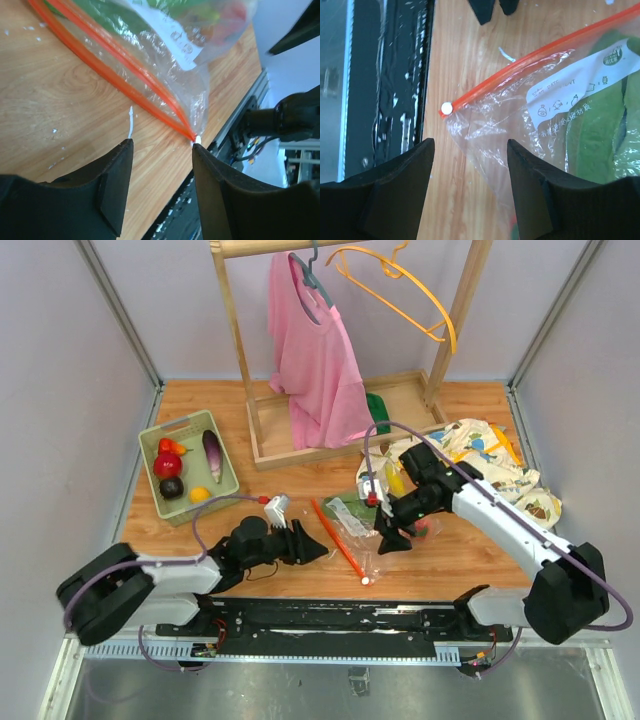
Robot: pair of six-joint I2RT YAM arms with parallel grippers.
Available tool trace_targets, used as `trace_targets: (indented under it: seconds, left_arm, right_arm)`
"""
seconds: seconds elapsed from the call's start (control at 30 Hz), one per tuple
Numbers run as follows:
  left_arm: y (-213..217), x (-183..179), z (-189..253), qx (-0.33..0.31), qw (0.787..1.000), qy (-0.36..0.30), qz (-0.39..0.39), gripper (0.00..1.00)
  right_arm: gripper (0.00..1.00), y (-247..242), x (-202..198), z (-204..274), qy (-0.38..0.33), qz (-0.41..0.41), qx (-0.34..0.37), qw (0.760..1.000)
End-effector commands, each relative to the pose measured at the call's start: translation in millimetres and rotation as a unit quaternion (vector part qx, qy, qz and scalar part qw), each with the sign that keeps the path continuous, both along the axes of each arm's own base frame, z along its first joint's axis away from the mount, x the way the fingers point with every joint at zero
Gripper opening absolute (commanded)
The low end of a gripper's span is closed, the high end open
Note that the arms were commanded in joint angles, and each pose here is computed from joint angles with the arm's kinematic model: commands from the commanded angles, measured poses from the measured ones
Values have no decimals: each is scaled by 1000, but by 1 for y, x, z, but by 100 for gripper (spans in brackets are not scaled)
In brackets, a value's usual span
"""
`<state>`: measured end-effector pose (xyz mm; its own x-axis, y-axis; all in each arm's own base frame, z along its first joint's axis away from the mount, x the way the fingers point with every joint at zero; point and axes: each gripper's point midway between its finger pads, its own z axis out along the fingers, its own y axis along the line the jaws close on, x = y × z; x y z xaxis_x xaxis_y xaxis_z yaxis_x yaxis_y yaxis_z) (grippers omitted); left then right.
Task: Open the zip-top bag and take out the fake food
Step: Open the zipper of the food storage bag at the center of the board.
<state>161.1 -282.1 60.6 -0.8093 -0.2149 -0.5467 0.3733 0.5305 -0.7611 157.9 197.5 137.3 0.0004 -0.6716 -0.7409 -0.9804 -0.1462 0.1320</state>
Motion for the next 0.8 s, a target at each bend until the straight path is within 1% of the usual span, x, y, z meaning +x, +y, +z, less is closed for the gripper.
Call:
trace_targets:
  seconds: [0.0, 0.1, 0.17, 0.23, 0.4, 0.5, 0.57, 0.63, 0.77]
  left_arm:
    - [32, 15, 10, 31, 995, 4, 92, 56]
    - [66, 23, 18, 66, 982, 9, 176, 60]
    - [90, 26, 32, 61, 970, 6, 234, 62]
    - [109, 26, 36, 62, 959, 12, 277, 64]
    - [147, 23, 45, 99, 933, 21, 347, 70]
    - [172, 23, 51, 141, 908, 28, 394, 75]
    - [185, 24, 57, 152, 891, 34, 425, 79]
    - [189, 26, 63, 155, 885, 32, 438, 79]
    - [194, 28, 69, 159, 878, 30, 450, 79]
  right_arm:
    - [61, 40, 25, 4, 27, -157, -7, 987]
    - [62, 54, 34, -4, 21, -211, -44, 976]
    - [62, 68, 32, -9, 21, -241, -69, 968]
    - [63, 78, 31, -15, -14, -274, -97, 957]
    - [70, 90, 27, -29, -97, -312, -139, 935]
    - [74, 91, 35, -37, -128, -335, -160, 920]
    - [75, 90, 42, -44, -149, -350, -180, 907]
    - [78, 91, 46, -53, -166, -355, -205, 897]
    - [81, 97, 47, -59, -179, -357, -221, 890]
